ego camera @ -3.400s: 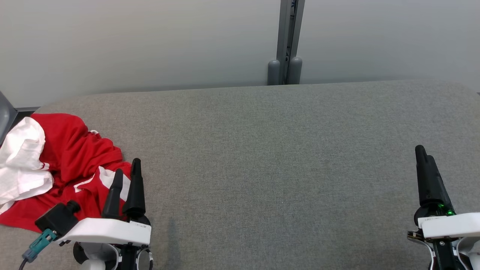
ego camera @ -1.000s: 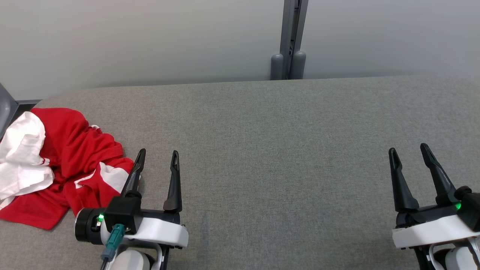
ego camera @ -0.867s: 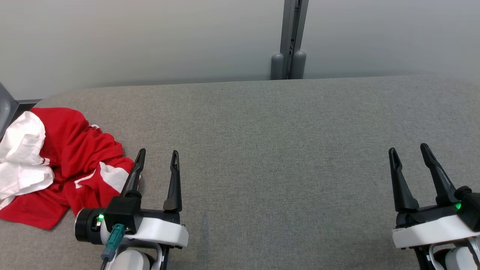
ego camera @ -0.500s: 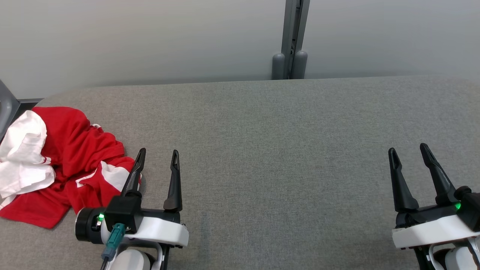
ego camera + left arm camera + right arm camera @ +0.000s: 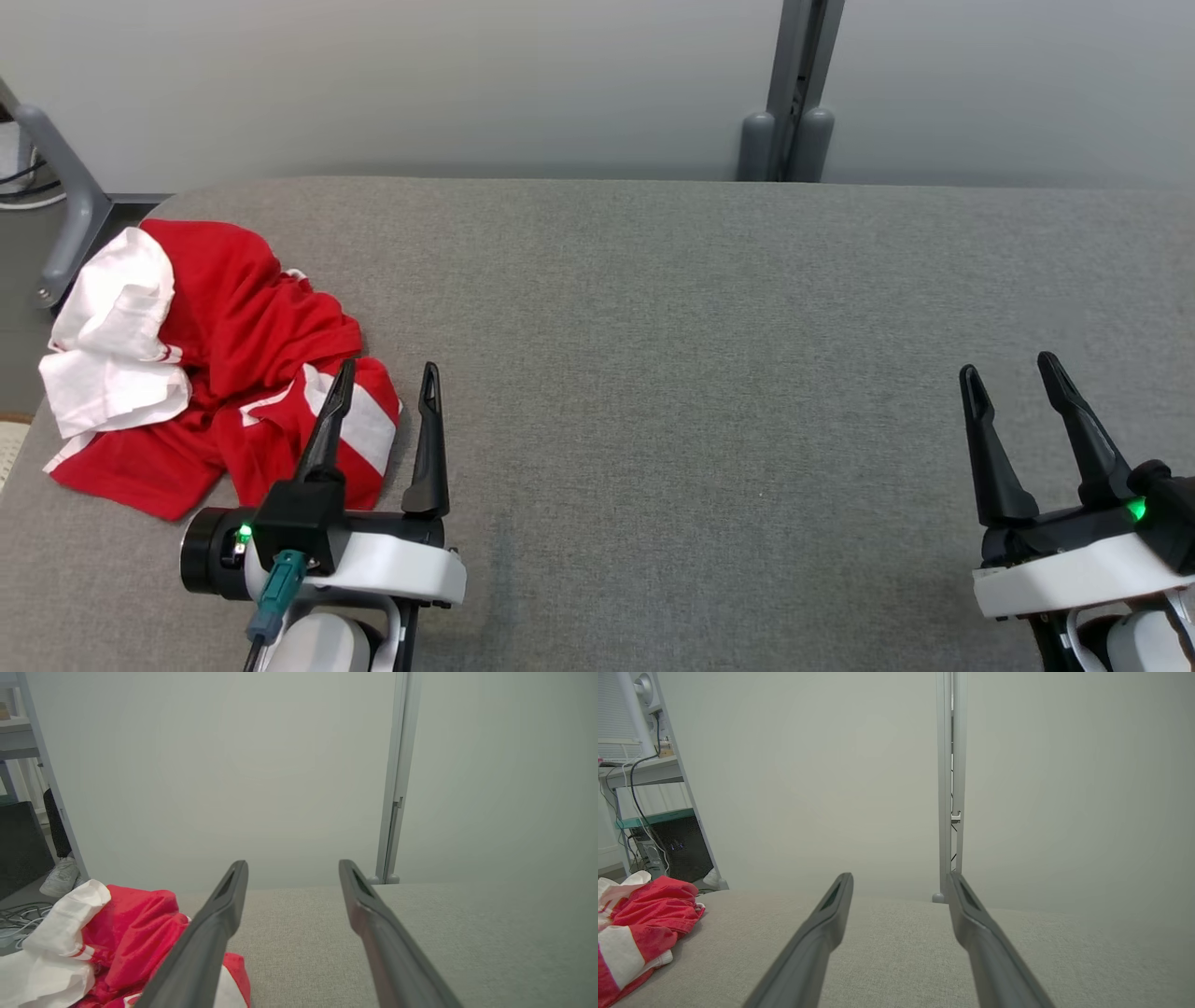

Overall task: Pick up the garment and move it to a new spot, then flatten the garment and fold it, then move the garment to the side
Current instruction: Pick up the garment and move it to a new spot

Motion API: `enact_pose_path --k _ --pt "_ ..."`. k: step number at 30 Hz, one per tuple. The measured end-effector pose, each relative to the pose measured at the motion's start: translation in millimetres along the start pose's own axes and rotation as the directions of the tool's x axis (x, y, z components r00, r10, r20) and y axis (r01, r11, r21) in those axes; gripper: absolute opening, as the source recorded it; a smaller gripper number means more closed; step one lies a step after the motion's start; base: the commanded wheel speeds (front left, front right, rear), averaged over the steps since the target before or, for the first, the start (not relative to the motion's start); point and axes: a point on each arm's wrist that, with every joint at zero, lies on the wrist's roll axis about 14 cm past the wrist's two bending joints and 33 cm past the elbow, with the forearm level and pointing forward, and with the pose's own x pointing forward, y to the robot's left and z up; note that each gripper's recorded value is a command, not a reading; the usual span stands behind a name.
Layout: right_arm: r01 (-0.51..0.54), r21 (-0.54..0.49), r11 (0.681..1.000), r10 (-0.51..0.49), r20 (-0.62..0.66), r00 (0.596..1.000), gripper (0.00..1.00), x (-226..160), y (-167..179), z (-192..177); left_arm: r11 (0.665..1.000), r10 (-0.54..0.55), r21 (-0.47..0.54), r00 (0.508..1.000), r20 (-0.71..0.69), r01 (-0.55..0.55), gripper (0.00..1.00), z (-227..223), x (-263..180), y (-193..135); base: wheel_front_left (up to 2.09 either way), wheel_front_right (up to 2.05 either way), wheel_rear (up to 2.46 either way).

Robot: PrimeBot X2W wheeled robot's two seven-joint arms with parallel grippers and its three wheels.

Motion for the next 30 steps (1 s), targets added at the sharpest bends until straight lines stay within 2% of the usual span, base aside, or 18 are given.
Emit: enact_pose_path --k 14,30 --pt "-0.155 0.039 0.987 0.155 0.0 0.988 1.0 25 47 -8 0.99 0.143 0.015 0.99 0.015 -0.143 1.0 9 -19 46 0.0 0.0 0.0" --pt "-0.327 0.092 0.94 0.328 0.002 0.945 1.0 39 112 -14 0.949 0.314 0.026 0.949 0.044 -0.315 1.0 24 -60 101 0.0 0.0 0.0"
